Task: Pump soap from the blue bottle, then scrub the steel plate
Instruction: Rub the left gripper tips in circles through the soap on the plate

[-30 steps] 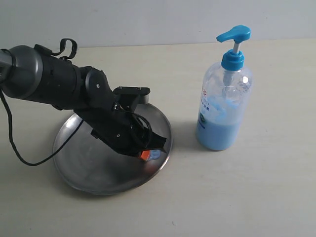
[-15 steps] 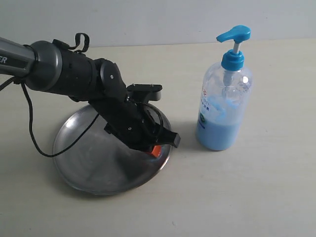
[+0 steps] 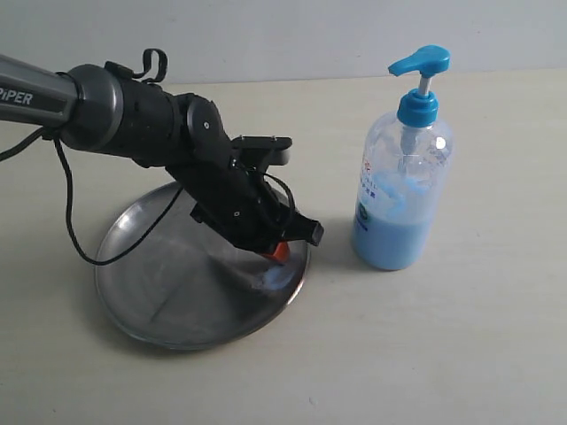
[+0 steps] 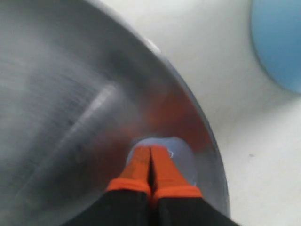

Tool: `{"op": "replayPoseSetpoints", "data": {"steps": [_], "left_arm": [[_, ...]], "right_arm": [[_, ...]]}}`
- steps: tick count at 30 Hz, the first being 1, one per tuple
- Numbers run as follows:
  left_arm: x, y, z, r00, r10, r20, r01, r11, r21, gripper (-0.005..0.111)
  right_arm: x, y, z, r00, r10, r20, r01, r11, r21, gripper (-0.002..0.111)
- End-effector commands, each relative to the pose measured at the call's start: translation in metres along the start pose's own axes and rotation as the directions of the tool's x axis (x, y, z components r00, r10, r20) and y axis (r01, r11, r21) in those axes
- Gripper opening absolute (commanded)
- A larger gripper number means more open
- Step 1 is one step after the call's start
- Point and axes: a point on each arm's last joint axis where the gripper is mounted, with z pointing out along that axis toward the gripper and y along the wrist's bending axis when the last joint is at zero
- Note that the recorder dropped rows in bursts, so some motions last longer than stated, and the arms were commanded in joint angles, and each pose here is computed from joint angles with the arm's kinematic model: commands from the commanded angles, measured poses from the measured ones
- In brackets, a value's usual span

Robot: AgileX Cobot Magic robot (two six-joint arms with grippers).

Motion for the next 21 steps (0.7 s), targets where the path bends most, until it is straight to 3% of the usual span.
{"op": "replayPoseSetpoints", "data": {"steps": [1,10,15,21], "left_arm": [[0.008,0.010,0.004,0.996,0.024,-0.091,-0.026,0.999,-0.025,0.000],[0.015,0.005,-0.005,0.985,0.028,-0.171,-0.027,1.000,0.011,0.000],[0.014,0.000,-0.008,0.987,-0.008,-0.159,0.015,0.999,0.043,0.000],[0.009,-0.016,-0.002,0.997,0.035,-0.064,-0.032,0.999,0.039,0.000]], "right_arm": [[0.001,0.000,0.000,1.000,-0.006,0.008,0.006,1.000,0.000,0.000],[0.001,0.000,0.000,1.000,-0.004,0.007,0.004,1.000,0.000,0.000],[0.001,0.000,0.000,1.000,0.000,0.006,0.000,1.000,-0.003,0.000],[0.001,0.000,0.000,1.000,0.000,0.006,0.000,1.000,-0.003,0.000]]}}
